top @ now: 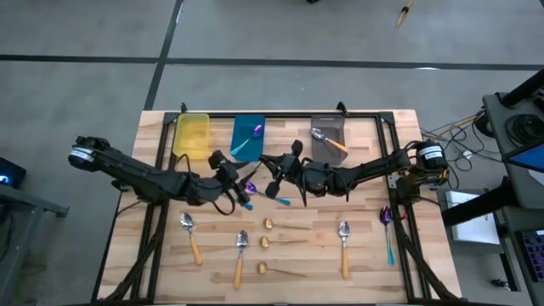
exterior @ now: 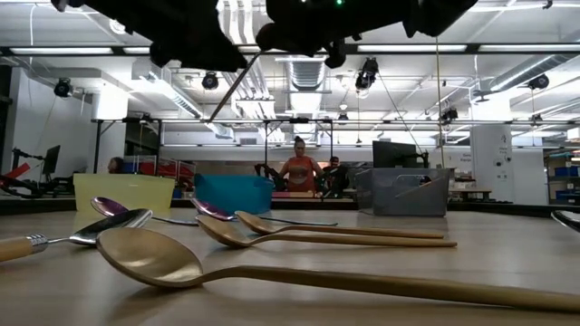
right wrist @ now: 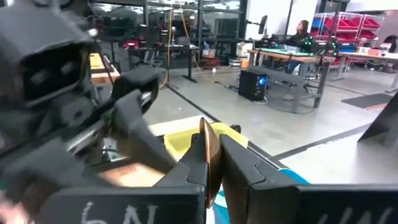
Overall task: Sort silverware by color (type)
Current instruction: Put the gold spoon into the yellow bin
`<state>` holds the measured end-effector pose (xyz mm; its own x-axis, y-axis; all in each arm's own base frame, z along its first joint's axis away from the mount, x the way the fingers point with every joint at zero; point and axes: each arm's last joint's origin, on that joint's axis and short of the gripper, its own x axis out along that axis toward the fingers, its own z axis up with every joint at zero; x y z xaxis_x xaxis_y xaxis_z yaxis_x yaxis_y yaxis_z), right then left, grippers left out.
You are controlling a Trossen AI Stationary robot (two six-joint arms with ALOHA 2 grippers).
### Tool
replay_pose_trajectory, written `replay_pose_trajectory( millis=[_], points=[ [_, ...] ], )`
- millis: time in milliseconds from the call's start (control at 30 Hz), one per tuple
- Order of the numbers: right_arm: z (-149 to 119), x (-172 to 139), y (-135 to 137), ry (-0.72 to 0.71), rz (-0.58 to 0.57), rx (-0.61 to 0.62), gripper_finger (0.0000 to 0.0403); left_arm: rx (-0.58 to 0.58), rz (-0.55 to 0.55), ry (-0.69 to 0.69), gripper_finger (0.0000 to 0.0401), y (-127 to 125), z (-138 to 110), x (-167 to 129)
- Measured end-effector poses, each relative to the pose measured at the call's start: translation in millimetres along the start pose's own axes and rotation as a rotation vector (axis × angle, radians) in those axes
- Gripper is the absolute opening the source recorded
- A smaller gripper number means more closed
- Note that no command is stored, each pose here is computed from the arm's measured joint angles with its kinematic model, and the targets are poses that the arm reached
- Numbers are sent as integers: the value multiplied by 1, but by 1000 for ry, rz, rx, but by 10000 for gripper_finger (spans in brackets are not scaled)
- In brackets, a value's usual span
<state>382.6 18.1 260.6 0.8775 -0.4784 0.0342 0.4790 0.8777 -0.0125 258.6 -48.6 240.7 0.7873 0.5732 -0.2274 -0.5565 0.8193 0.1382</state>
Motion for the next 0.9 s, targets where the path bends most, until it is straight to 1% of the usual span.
replay_pose_trajectory(
  millis=[167, 333, 467, 633, 800, 900],
  points=[
    [0, 0, 0, 0, -16, -1, 13, 15, 2, -8, 133, -12, -9, 11],
    [-1, 0, 0, 5, -17, -4, 13, 30, 85, -6, 107, -18, -12, 18],
    [-1, 0, 0, 10, -19, 9, 13, 26, 97, -11, 74, -23, -8, 22],
    [-2, 0, -1, 19, -59, 15, 13, 33, 116, -7, 13, -24, -8, 24],
    [-3, 0, -1, 24, -60, 43, 13, 4, 119, -11, 6, -23, -8, 23],
    [-4, 0, -2, 27, -63, 57, 29, -23, 110, -13, 5, -23, -7, 22]
  ],
)
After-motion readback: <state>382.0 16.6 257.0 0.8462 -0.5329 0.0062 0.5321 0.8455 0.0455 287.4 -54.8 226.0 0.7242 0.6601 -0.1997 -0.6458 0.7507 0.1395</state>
